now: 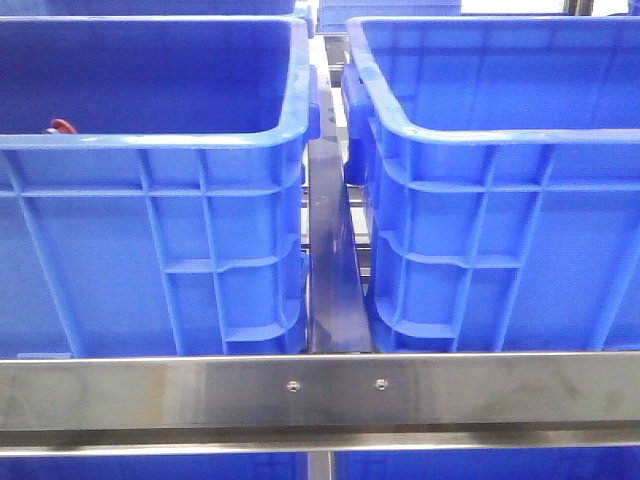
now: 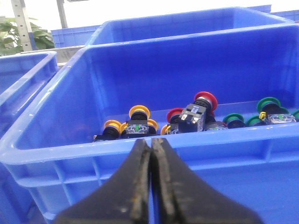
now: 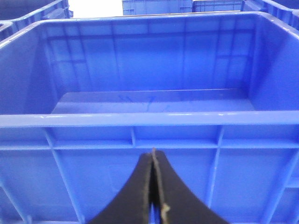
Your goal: Pick red and yellow buttons and place in box
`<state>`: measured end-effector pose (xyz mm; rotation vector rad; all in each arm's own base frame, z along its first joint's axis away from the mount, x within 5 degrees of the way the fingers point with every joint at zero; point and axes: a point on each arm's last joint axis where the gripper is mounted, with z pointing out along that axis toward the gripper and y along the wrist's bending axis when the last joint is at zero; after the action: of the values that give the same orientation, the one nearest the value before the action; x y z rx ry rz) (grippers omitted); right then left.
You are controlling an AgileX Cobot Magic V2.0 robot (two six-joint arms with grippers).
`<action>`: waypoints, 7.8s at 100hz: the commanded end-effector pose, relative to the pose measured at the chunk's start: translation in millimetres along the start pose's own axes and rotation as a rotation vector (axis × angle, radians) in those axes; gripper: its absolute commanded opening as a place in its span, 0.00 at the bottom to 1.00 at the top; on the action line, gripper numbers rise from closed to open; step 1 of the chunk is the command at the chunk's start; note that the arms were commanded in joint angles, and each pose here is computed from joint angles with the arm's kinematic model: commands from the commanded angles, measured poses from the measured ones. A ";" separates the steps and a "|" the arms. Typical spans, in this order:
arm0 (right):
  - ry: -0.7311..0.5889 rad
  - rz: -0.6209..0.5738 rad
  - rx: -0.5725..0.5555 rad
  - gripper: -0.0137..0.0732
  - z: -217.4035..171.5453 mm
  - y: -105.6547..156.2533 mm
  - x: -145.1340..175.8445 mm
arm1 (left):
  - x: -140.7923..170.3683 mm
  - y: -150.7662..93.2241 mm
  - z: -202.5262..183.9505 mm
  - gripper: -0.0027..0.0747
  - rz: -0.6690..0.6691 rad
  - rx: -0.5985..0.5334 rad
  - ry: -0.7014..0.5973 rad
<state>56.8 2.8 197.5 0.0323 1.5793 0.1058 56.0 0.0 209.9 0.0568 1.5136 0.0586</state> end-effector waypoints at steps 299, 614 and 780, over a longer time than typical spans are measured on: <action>-0.105 -0.002 -0.006 0.08 -2.1 0.4 -8.7 | -123.5 -32.3 288.6 0.74 0.281 0.387 1.011; -0.105 -0.002 -0.006 0.08 -2.1 0.4 -8.7 | -143.4 -44.9 197.0 0.01 0.033 0.536 0.818; 0.335 0.275 -0.275 0.52 0.1 43.4 -170.7 | -190.4 -79.6 87.5 0.01 0.069 1.180 0.616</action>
<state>51.2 27.7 354.6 -0.0162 1.9688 0.4847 138.2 -89.4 388.4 1.1078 2.0129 -0.7677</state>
